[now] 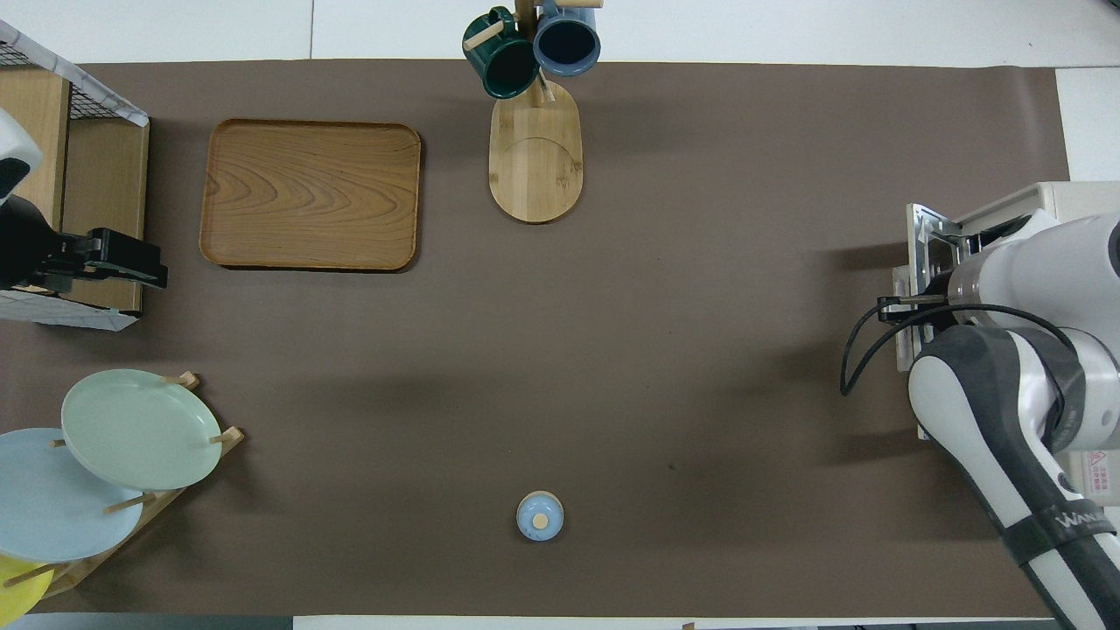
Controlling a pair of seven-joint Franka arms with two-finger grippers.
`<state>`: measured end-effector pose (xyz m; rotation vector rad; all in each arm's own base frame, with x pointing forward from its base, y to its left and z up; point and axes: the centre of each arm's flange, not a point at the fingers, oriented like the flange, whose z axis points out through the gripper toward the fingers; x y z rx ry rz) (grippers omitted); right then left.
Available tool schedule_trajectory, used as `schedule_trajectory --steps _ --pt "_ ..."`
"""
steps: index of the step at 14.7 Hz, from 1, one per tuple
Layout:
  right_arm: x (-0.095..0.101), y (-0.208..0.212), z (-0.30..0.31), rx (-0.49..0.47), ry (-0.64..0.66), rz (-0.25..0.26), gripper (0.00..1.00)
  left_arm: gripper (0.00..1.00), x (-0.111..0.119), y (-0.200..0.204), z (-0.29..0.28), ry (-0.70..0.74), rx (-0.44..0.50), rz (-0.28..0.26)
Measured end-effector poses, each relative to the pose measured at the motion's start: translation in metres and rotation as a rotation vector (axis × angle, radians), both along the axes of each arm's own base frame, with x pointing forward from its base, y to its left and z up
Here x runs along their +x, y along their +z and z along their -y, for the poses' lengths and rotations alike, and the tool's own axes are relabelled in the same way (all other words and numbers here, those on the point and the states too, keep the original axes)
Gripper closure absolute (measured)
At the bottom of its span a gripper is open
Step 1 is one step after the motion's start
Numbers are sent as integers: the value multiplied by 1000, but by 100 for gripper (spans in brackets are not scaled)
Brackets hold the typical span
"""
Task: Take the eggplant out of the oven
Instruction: 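Reach the right gripper into the toaster oven toward the blue plate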
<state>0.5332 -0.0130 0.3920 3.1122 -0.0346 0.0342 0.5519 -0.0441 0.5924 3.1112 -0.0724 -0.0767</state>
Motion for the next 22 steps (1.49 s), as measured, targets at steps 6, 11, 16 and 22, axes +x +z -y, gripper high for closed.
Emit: schedule_trajectory --steps 6,11,16,22 --pt "5 -58 -23 3 6 35 99 0 0 0 0 0 0 0" --pt "10 -92 -23 24 -28 22 99 0 0 0 0 0 0 0" --pt "26 -62 -47 62 -58 -1 99 0 0 0 0 0 0 0" --pt "36 43 -16 66 -153 -69 59 0 0 0 0 0 0 0"
